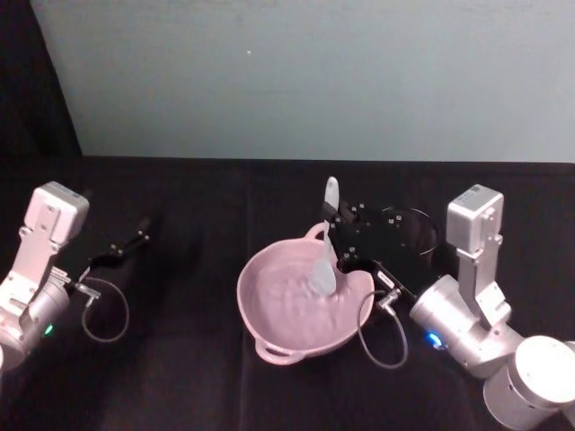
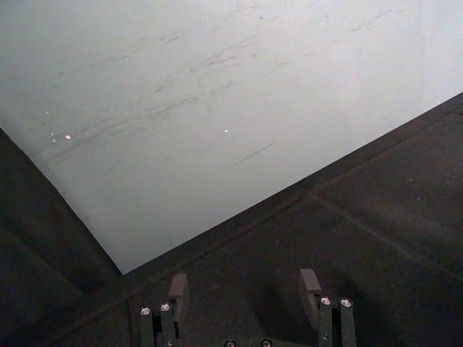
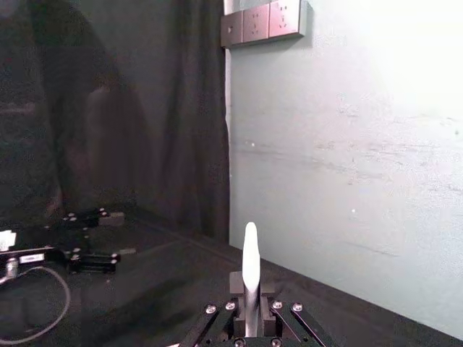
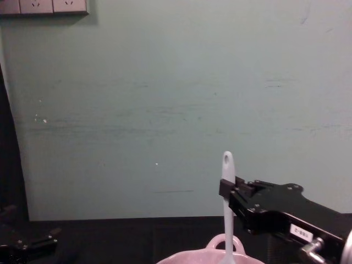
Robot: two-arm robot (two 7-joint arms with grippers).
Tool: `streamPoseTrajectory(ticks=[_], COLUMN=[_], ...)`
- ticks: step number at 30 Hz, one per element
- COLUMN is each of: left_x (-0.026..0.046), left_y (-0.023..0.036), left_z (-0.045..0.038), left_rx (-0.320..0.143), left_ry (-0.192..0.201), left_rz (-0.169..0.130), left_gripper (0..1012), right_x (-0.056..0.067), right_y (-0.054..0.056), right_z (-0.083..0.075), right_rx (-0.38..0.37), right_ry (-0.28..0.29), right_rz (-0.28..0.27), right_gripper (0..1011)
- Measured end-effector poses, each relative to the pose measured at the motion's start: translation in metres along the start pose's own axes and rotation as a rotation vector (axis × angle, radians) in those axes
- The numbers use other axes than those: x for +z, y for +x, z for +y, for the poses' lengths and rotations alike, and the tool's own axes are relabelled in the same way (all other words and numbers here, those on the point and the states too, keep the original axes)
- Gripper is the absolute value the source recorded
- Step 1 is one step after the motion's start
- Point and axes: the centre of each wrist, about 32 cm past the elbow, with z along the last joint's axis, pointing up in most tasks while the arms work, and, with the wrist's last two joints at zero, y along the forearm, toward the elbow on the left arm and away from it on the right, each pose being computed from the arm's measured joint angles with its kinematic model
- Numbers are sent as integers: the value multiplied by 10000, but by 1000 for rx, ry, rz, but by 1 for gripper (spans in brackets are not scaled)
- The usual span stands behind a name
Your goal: Use the one hand to pick up the spoon and stir the clear water in the bowl.
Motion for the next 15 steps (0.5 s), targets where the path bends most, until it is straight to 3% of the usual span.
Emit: streamPoseTrajectory(ticks=[8,15], left_x=[0,0], left_y=[0,0], left_z=[0,0], left_rx=[0,0], left_ry=[0,0], left_rz=[0,0], left_gripper=[1005,1005], right_x=[40,111], right_y=[-123,-140], right_z=[-151,-170], right_rx=[22,22], right_ry=[15,60], right_rz=[30,47], right_gripper=[120,121])
